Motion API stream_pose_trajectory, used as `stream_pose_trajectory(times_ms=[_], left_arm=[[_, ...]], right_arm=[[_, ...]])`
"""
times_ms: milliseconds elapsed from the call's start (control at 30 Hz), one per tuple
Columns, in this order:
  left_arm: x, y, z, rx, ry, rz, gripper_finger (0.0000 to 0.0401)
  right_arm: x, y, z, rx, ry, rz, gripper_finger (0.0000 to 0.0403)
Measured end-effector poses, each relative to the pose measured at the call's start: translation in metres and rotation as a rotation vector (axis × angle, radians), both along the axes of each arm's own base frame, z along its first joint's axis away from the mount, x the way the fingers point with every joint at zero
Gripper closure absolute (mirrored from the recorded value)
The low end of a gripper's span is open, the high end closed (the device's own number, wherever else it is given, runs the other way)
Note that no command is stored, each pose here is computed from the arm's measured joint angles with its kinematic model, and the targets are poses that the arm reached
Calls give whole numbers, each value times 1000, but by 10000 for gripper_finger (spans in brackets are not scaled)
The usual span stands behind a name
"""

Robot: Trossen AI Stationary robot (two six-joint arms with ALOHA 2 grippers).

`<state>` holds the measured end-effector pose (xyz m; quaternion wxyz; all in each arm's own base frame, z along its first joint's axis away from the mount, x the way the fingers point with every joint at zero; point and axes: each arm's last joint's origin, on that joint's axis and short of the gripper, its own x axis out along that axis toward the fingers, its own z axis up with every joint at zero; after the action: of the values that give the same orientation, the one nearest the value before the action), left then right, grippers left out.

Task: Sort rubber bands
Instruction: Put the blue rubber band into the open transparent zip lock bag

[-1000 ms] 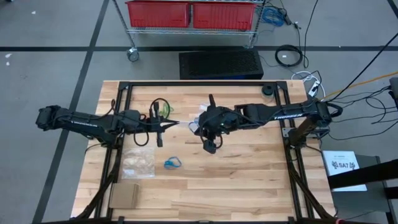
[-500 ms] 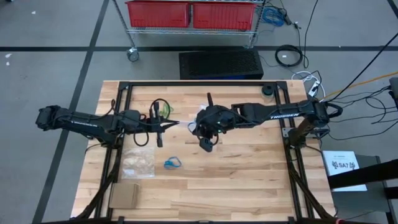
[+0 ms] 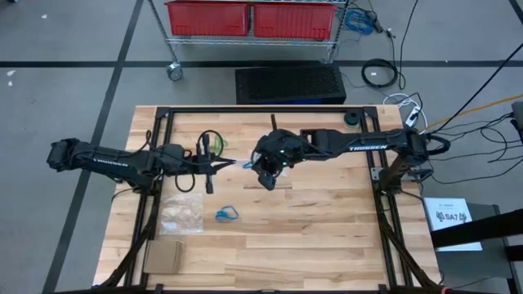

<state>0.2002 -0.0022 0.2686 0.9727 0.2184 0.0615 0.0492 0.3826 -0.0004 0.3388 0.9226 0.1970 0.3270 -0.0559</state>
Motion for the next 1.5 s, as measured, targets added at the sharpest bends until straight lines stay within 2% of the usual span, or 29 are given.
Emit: stream_pose_trajectory(times_ms=[167,467,700,1067,1500], left_arm=[[0,0,0,0,1,-1,401],[0,0,-1,0,5,-3,401],[0,0,-1,0,9,-2,401],[0,0,0,-1,1,-3,401],[0,0,0,-5,0,-2,401]], right_arm=[[8,-1,-13,31,43,6,403],[4,-4,-7,27,23,-15,403],[-4,-6,0,-58,28,-62,403],[7,-4,-20,-86,94,-34,403],[11,6,-19,-120,56,-30,403]])
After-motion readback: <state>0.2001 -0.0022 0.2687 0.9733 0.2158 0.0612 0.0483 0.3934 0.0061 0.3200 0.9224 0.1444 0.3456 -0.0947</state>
